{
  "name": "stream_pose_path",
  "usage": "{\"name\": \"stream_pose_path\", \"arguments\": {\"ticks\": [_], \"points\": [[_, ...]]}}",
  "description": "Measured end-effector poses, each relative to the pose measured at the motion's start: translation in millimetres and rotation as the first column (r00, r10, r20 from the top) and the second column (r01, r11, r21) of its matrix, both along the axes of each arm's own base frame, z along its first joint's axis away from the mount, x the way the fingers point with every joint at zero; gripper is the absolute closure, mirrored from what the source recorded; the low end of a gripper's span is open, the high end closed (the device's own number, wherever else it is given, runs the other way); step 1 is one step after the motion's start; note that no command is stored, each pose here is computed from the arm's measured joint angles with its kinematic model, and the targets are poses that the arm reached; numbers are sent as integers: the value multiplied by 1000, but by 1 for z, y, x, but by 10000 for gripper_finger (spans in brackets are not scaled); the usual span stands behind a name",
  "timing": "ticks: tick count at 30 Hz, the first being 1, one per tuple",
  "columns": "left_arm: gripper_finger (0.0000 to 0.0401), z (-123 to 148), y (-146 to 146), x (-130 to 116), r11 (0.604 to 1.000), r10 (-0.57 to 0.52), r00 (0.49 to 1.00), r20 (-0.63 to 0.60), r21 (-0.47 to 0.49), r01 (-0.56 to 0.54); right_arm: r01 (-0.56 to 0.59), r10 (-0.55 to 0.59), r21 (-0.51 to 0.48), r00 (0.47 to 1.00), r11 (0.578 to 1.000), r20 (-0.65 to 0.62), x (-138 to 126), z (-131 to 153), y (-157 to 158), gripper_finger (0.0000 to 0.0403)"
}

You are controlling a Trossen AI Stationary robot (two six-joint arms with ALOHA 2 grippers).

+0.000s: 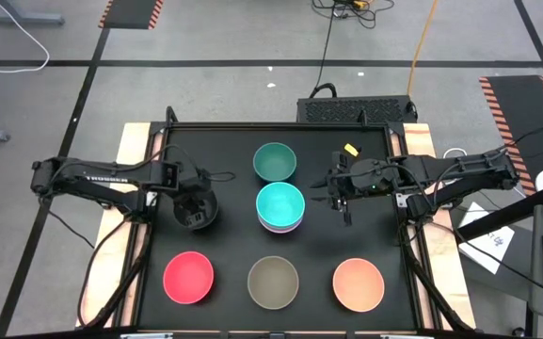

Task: Nest bowls inside each other
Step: Stack the black bowl on top of the light green bowl

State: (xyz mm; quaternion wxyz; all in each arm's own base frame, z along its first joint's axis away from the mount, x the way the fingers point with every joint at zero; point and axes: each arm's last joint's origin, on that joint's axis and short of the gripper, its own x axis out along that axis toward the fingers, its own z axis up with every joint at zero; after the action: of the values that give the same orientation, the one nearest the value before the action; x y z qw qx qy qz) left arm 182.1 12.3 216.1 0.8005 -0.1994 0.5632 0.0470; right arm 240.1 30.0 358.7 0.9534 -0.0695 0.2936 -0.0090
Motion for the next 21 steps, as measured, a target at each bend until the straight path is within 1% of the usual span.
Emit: {"name": "stream_pose_path", "arguments": {"ticks": [8, 14, 21], "points": [[121, 0, -8, 5, 999, -17, 999, 29, -26, 18, 0, 0, 0, 1000, 1000, 1, 0, 0, 0, 273], [121, -5, -8, 8, 1000, -5, 1000, -3, -16, 5, 4, -4, 7, 1000, 1000, 5, 0, 0, 0, 273], [121, -17, -7, 15, 1000, 3, 999, -51, 8, -3, 4, -4, 8, 1000, 1000, 5, 0, 0, 0, 273]]}}
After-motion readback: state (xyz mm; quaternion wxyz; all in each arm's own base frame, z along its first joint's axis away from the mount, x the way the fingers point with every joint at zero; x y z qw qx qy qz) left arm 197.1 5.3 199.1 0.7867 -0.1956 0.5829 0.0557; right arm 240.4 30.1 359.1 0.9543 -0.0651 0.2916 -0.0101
